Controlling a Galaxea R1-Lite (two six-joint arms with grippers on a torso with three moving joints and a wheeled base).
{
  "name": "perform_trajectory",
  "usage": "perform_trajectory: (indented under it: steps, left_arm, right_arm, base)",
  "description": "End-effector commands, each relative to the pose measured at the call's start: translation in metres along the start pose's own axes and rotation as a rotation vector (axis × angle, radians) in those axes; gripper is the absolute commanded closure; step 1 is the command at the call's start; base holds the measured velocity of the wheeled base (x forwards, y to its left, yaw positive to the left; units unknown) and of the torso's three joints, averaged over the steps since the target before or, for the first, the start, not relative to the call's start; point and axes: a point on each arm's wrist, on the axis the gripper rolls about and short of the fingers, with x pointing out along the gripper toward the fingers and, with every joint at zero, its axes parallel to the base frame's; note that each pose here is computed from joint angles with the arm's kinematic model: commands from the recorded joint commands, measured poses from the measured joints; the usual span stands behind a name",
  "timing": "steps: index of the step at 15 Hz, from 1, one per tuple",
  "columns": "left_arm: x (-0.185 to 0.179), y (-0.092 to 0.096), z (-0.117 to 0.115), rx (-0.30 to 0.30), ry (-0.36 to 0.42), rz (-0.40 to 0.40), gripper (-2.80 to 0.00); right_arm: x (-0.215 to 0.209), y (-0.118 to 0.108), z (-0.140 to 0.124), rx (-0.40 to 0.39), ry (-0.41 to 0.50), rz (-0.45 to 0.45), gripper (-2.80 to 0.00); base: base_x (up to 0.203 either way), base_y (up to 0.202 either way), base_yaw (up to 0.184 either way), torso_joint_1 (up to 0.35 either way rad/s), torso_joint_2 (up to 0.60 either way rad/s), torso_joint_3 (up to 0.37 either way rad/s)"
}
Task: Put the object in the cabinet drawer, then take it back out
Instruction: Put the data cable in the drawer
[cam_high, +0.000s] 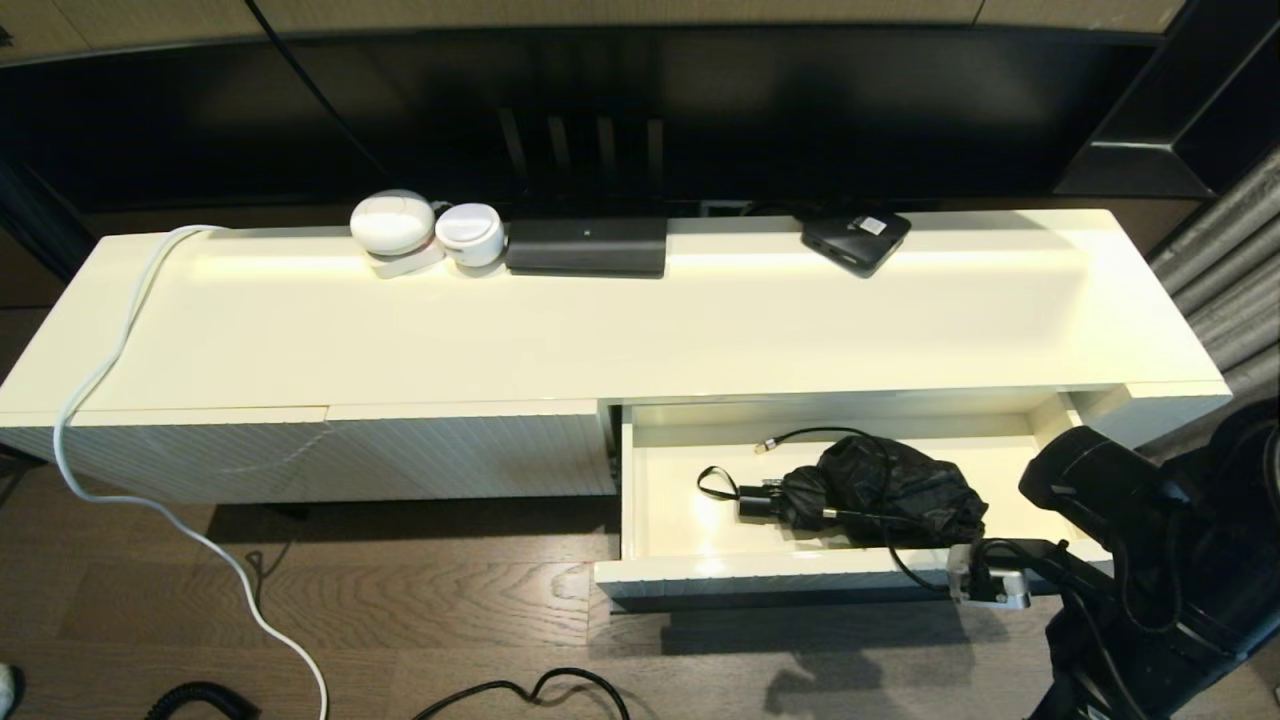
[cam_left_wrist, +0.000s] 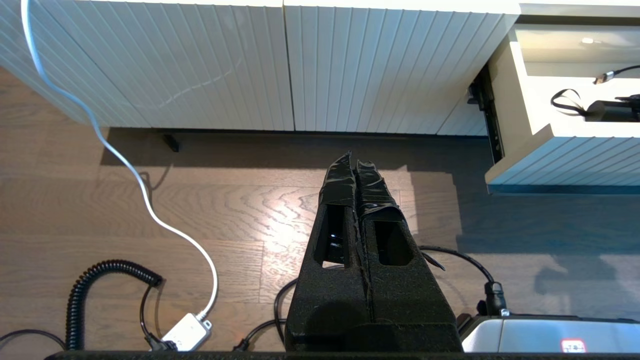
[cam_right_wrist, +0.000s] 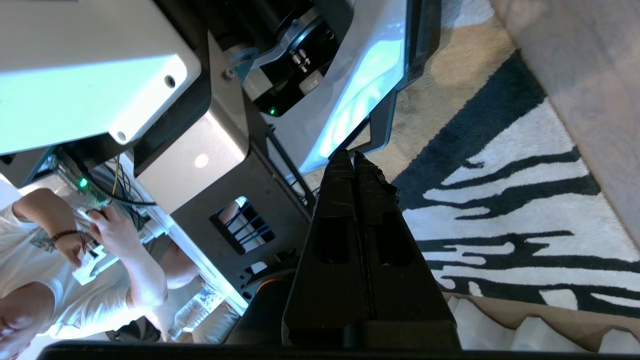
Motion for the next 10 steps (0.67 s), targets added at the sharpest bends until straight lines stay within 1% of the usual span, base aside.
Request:
perform_trajectory:
  steps: [1,5,10]
  left_arm:
    - [0.000,0.000,0.000,-0.001,0.000,0.001,0.00]
    - [0.000,0.000,0.000,-0.001,0.000,0.001,0.00]
    - [0.000,0.000,0.000,-0.001,0.000,0.000,0.00]
  right_arm:
    - [0.002,-0.007,0.008,0.007,0.001,0.005,0.00]
    - [-0.002,-0.018,0.020,-0.002,-0.057,-0.031,0.00]
    - [0.000,-0.028,0.028,-0.008,-0.100,-0.057,0.00]
  base:
    - [0.000,0.000,0.000,0.000,0.00,0.000]
    - [0.000,0.000,0.000,0.000,0.00,0.000]
    - [0.000,0.000,0.000,0.000,0.00,0.000]
